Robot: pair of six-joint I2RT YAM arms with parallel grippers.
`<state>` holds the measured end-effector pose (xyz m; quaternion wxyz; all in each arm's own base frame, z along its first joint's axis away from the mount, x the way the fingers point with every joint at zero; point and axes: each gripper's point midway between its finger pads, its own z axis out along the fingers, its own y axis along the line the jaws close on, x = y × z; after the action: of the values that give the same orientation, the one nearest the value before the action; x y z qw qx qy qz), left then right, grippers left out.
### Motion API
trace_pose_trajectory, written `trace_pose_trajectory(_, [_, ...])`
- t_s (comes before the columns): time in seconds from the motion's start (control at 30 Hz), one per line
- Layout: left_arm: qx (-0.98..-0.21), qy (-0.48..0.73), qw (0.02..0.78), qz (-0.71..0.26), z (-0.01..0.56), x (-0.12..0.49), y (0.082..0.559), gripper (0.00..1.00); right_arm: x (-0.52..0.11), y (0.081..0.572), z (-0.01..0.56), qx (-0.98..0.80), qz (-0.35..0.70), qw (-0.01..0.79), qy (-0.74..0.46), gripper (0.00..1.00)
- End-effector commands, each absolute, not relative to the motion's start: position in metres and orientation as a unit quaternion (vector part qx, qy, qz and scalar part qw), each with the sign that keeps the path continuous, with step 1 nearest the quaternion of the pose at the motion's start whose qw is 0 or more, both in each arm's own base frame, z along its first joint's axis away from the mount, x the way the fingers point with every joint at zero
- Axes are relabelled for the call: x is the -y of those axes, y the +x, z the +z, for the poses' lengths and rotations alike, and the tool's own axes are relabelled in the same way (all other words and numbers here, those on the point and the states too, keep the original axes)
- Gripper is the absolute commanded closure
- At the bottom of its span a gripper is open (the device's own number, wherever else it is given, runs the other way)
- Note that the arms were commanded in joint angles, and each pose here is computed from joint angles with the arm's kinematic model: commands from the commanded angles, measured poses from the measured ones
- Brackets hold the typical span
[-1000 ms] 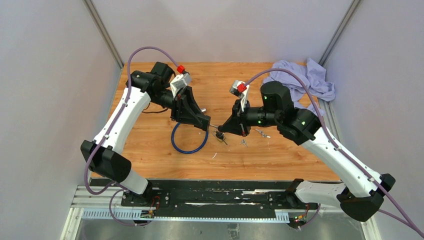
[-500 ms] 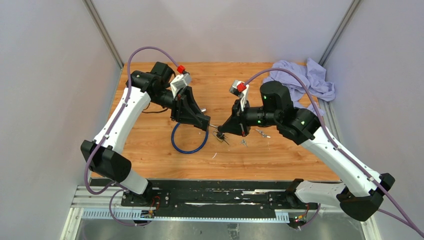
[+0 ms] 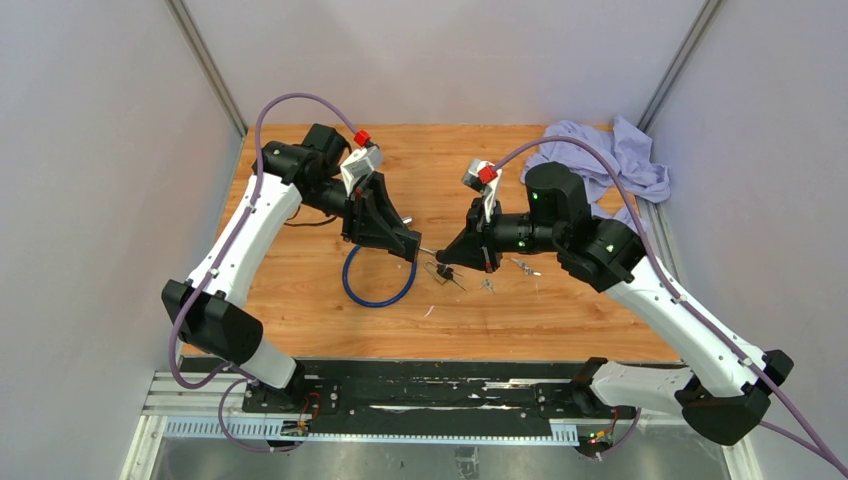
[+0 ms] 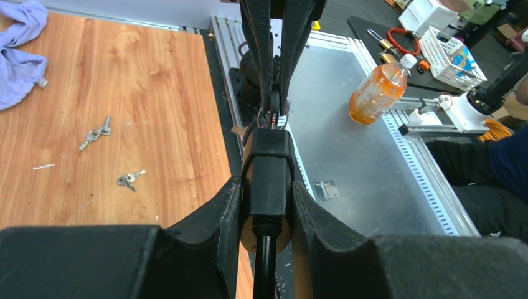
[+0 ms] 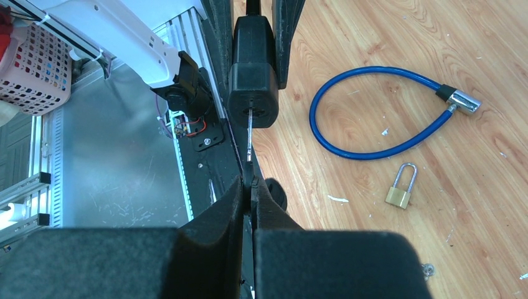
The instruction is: Unlock with the key
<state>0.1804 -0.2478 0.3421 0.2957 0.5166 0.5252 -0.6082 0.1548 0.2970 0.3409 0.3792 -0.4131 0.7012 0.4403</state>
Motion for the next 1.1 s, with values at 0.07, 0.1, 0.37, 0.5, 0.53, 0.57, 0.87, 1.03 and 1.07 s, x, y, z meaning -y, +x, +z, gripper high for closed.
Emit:
trace_pose_trajectory(0.07, [-0.494, 0.509, 0.309, -0.634, 0.365, 0.250, 0.173, 0.99, -0.304, 0.151, 0.350, -0.679, 0.447, 0.395, -0.427, 0.99])
trace_pose_trajectory(0.1, [-0.494, 0.509, 0.308, -0.634, 0.365, 0.250, 0.173, 1.00, -0.304, 0.152, 0.348, -0.681, 0.445, 0.395, -0.427, 0.99])
trace_pose_trajectory(0.37, [-0.497, 0.507, 0.305, -0.635, 0.365, 0.250, 0.173, 1.00, -0.304, 0.162, 0.338, -0.695, 0.426, 0.398, -0.420, 0.99])
trace_pose_trajectory(0.5, [-0.496, 0.507, 0.305, -0.635, 0.366, 0.249, 0.172, 1.00, -0.306, 0.163, 0.339, -0.695, 0.428, 0.396, -0.421, 0.99])
trace_pose_trajectory(0.53, [-0.497, 0.506, 0.306, -0.635, 0.366, 0.249, 0.172, 1.00, -0.307, 0.162, 0.338, -0.696, 0.429, 0.394, -0.421, 0.99])
trace_pose_trajectory(0.57, [-0.496, 0.507, 0.306, -0.635, 0.367, 0.249, 0.172, 1.00, -0.307, 0.161, 0.336, -0.696, 0.430, 0.391, -0.422, 0.99])
trace_pose_trajectory(0.87, [-0.498, 0.506, 0.304, -0.636, 0.366, 0.250, 0.174, 1.00, -0.303, 0.157, 0.331, -0.698, 0.428, 0.382, -0.427, 0.99])
trace_pose_trajectory(1.03, [-0.498, 0.506, 0.304, -0.636, 0.366, 0.250, 0.174, 1.00, -0.299, 0.154, 0.328, -0.700, 0.425, 0.380, -0.429, 0.99])
trace_pose_trajectory(1.07, [-0.498, 0.506, 0.304, -0.636, 0.366, 0.250, 0.174, 1.00, -0.299, 0.154, 0.328, -0.701, 0.425, 0.379, -0.428, 0.99])
